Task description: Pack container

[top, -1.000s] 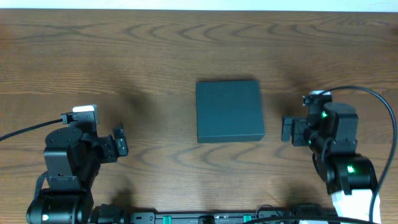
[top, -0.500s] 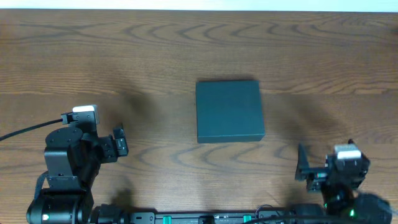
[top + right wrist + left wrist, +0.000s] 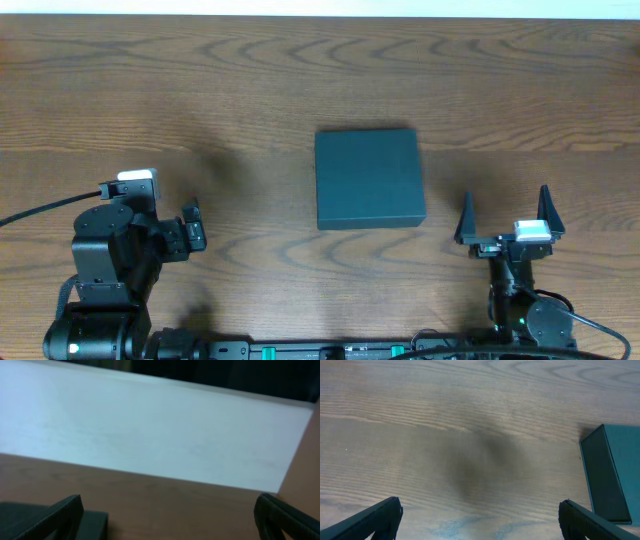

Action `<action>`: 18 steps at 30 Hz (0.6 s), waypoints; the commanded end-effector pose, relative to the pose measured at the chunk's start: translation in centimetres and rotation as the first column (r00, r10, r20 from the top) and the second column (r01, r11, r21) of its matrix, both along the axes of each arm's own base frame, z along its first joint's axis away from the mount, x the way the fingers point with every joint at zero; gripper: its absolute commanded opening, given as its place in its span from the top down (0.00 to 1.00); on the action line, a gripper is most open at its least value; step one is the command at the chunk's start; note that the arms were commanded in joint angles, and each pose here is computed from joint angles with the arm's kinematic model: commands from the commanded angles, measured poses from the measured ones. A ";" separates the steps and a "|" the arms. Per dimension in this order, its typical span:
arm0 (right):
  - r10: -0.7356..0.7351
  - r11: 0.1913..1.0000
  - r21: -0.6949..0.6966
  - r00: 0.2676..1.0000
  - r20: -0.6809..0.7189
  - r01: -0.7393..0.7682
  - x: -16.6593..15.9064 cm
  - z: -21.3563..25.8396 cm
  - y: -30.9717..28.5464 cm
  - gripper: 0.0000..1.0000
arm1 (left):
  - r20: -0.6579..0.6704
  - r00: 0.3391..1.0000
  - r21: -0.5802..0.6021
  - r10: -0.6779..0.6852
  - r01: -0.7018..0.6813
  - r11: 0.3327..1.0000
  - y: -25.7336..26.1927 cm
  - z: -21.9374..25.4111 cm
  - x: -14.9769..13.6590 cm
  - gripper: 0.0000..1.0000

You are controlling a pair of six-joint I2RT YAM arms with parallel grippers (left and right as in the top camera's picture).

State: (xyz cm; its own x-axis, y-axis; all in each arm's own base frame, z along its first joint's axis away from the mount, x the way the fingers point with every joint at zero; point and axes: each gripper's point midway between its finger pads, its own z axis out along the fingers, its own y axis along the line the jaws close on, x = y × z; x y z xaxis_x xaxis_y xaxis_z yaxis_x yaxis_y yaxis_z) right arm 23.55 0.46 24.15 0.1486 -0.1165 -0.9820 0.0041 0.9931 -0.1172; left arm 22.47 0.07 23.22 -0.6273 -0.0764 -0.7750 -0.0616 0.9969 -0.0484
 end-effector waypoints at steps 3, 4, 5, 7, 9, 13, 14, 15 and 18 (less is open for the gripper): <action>-0.041 0.999 -0.019 0.998 -0.051 0.040 0.9 -3.7 -0.5 0.01 | -0.001 1.000 0.012 0.004 -0.004 1.000 0.2 -0.1 0.0 0.01; -0.041 0.999 -0.020 0.997 -0.066 0.040 1.0 -4.5 -0.5 0.01 | -0.001 1.000 0.012 0.004 -0.004 1.000 0.2 -0.1 0.0 0.01; -0.041 0.999 -0.021 0.996 -0.083 0.040 1.1 -5.1 -0.5 0.01 | -0.001 1.000 0.012 0.004 -0.004 1.000 0.2 -0.1 0.0 0.01; -0.033 0.999 -0.025 0.991 -0.132 0.030 1.1 -6.3 -0.4 0.01 | -0.001 1.000 0.012 0.004 -0.004 1.000 0.2 -0.1 0.0 0.01; -0.022 0.999 -0.028 0.985 -0.171 0.017 1.1 -7.2 -0.2 0.01 | -0.001 1.000 0.012 0.004 -0.004 1.000 0.2 -0.1 0.0 0.01; 0.022 0.999 -0.028 0.974 -0.224 -0.029 1.0 -8.6 0.6 0.01 | -0.001 1.000 0.012 0.004 -0.004 1.000 0.2 -0.1 0.0 0.01; 0.022 0.999 -0.028 0.974 -0.224 -0.029 1.0 -8.6 0.6 0.01 | -0.001 1.000 0.012 0.004 -0.004 1.000 0.2 -0.1 0.0 0.01; 0.021 0.999 -0.028 0.974 -0.224 -0.028 1.0 -8.6 0.6 0.01 | -0.001 1.000 0.012 0.004 -0.004 1.000 0.2 -0.1 0.0 0.01; 0.013 0.999 -0.028 0.975 -0.224 -0.020 1.1 -8.6 0.4 0.01 | -0.001 1.000 0.012 0.004 -0.004 1.000 0.2 -0.1 0.0 0.01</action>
State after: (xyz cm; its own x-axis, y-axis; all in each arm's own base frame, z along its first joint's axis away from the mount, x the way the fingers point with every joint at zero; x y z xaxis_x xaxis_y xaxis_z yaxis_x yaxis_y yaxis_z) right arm 24.64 0.51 15.70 -0.0723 -0.1382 -0.9878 -0.0238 0.9903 -0.1369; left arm 22.46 0.07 23.20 -0.6279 -0.0764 -0.7745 -0.0616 0.9969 -0.0483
